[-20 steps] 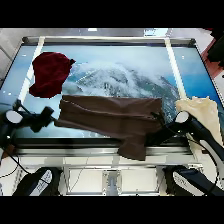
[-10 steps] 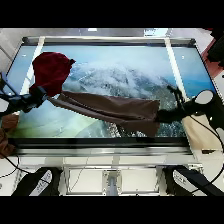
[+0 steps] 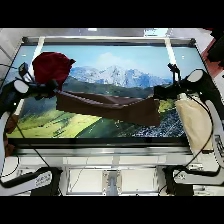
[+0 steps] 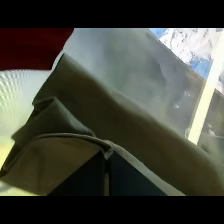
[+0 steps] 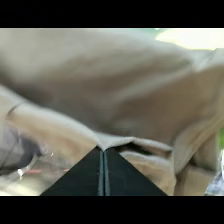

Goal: Fold the shirts.

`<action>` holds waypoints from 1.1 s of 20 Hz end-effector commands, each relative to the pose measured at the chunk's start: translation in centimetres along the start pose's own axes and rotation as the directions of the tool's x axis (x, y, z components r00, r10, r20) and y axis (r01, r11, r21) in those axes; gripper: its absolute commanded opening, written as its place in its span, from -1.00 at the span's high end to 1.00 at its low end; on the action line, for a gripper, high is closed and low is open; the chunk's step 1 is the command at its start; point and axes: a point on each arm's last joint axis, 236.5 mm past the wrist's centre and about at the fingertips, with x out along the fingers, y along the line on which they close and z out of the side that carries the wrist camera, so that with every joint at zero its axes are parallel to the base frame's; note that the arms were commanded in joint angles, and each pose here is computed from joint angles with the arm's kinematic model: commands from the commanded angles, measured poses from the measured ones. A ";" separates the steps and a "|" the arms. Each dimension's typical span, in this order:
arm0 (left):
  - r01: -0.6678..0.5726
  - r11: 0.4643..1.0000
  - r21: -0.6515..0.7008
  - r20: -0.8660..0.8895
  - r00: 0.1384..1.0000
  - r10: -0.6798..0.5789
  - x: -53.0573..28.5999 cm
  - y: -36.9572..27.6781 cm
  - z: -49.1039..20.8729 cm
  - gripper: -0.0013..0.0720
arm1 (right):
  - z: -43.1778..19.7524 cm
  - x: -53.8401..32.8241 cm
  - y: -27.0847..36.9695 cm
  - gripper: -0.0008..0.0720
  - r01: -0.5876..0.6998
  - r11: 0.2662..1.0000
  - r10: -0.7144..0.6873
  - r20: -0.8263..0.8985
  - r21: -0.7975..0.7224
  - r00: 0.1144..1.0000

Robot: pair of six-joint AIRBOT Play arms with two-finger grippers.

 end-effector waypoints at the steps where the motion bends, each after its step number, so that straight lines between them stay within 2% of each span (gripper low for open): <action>1: -0.023 1.000 0.000 -0.014 1.000 0.023 4.2 0.7 1.5 0.93 | 1.0 3.6 -4.0 0.91 0.100 0.992 -0.097 -0.040 0.081 0.995; 3: -0.027 0.999 -0.017 -0.007 1.000 0.027 6.0 0.9 2.4 0.93 | 0.3 5.6 -5.7 0.91 0.138 0.984 -0.129 -0.087 0.108 0.988; 6: -0.038 0.999 -0.026 -0.033 0.999 0.037 8.5 1.5 2.4 0.93 | 0.2 8.1 -6.4 0.91 0.122 0.982 -0.108 -0.103 0.142 0.989; 11: -0.032 0.999 -0.015 -0.034 0.999 0.031 10.7 1.1 1.6 0.92 | 3.4 10.5 -5.2 0.90 0.027 0.976 -0.033 0.025 0.218 0.999; 12: -0.027 1.000 -0.002 -0.030 0.999 0.027 10.6 0.7 1.9 0.88 | 4.0 10.4 -5.0 0.85 0.014 0.975 -0.026 0.051 0.222 0.998; 13: -0.018 1.000 0.004 -0.029 0.999 0.019 10.3 0.3 2.3 0.37 | 4.4 10.2 -4.5 0.64 -0.005 0.980 -0.007 0.061 0.199 0.998; 14: -0.010 1.000 0.007 -0.031 0.999 0.010 9.8 -0.3 2.8 -0.32 | 4.5 9.7 -3.9 0.34 -0.021 0.986 0.012 0.056 0.164 0.998; 15: -0.002 1.000 0.015 -0.038 0.999 0.002 9.2 -0.9 3.4 -0.45 | 4.5 8.9 -3.2 0.16 -0.028 0.993 0.023 0.044 0.117 0.999; 17: 0.024 0.999 0.041 -0.030 0.999 -0.023 7.0 -2.8 5.3 -0.45 | 5.0 6.1 -2.0 0.16 -0.021 1.000 0.022 0.045 -0.007 0.999; 18: 0.044 0.998 0.054 -0.012 0.999 -0.043 5.5 -4.1 6.6 -0.44 | 5.8 3.6 -1.9 0.17 0.030 0.997 -0.024 0.082 -0.065 0.996; 20: 0.102 0.992 0.069 0.043 0.994 -0.105 1.9 -7.0 9.1 -0.45 | 7.6 -2.4 -2.0 0.16 0.150 0.978 -0.117 0.216 -0.142 0.969; 22: 0.177 0.981 0.079 0.122 0.975 -0.185 -2.2 -10.0 11.4 -0.44 | 9.5 -9.6 -0.8 0.15 0.218 0.963 -0.138 0.405 -0.158 0.904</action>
